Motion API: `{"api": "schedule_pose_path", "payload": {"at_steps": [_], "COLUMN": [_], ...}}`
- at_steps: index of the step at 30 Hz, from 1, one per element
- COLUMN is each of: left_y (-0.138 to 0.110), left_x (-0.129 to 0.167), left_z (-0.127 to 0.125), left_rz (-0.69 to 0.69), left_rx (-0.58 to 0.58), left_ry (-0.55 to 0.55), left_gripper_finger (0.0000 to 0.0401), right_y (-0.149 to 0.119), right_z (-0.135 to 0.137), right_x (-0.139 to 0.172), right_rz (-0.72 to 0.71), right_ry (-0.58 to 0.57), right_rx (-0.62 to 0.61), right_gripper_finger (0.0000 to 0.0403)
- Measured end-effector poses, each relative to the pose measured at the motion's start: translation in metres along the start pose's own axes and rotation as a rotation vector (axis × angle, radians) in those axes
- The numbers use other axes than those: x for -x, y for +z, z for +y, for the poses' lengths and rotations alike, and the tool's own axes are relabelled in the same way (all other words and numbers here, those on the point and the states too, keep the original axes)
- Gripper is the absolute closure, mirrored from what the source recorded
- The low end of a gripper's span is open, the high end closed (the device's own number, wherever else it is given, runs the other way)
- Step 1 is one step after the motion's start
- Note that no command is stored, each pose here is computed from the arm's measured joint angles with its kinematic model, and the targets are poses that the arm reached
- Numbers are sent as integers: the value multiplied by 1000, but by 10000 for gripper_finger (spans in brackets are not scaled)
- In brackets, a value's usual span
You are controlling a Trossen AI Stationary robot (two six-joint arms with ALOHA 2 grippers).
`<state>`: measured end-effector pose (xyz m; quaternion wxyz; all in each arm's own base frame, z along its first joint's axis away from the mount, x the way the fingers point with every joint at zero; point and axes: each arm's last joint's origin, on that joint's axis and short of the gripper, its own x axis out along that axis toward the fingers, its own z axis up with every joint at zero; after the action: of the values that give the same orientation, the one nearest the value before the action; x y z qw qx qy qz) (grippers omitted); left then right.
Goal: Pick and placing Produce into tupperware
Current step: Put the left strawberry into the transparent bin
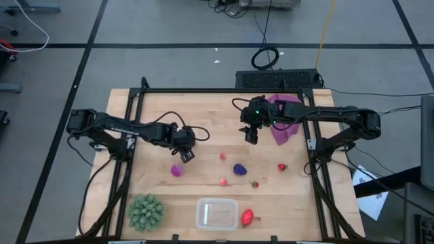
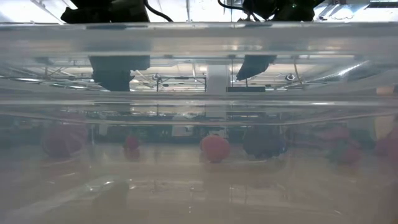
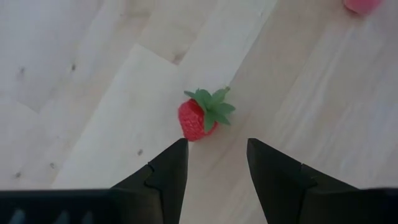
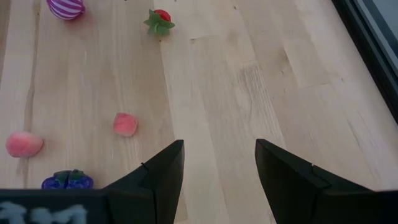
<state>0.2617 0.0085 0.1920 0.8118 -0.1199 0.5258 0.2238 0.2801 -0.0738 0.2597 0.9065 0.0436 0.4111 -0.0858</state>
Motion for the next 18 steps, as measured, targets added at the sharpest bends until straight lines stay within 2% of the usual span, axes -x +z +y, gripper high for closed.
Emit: {"api": "schedule_pose_path", "payload": {"at_steps": [9,18], "left_y": [2,7], "left_x": [0,0], "left_z": [2,-1], "left_rz": [-48,-101], "left_rx": [-9,-10], "left_ry": [83,43], "left_gripper_finger": [229,228], "right_y": [0,0], "right_z": [0,0], "right_x": [0,0], "right_rz": [0,0], "right_ry": [0,0], "right_rx": [2,0], "right_gripper_finger": [216,216]}}
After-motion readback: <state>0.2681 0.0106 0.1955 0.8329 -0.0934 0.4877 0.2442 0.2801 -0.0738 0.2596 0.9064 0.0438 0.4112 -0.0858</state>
